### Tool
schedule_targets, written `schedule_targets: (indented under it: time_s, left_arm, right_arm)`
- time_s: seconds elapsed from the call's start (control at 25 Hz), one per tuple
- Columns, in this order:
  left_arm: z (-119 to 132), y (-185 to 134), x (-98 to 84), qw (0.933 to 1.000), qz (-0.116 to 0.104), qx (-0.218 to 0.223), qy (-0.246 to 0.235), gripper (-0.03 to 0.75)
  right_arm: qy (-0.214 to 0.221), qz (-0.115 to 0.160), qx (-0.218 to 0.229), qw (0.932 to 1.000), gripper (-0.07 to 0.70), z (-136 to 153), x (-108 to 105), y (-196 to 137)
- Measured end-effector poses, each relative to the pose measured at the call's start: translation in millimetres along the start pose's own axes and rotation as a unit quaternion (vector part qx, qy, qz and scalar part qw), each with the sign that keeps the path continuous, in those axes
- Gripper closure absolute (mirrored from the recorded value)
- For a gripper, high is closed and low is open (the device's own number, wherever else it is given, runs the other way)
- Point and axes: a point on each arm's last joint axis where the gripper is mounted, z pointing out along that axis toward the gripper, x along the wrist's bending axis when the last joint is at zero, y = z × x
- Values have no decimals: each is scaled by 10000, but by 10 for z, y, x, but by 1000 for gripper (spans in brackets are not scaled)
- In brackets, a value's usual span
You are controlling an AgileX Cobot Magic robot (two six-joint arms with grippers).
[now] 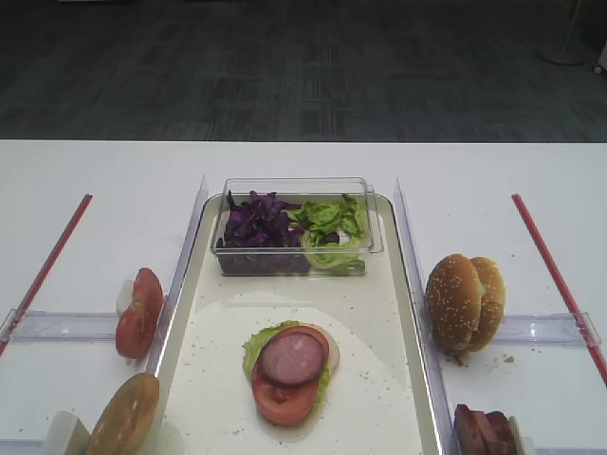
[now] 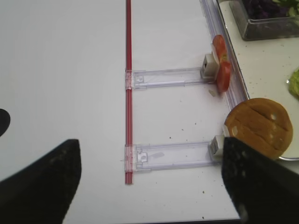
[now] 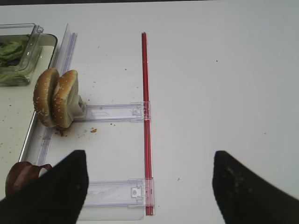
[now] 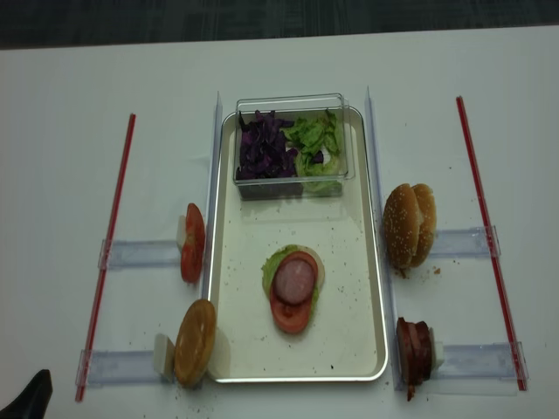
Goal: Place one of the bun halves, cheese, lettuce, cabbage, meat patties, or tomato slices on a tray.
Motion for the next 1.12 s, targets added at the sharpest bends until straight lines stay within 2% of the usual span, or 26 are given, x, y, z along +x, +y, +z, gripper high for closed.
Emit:
schedule_targets:
  time_s: [1.12]
  left_arm:
    - [0, 0, 0, 10000, 0, 0, 0, 151]
  right_arm:
    - [0, 0, 0, 10000, 61, 0, 0, 0]
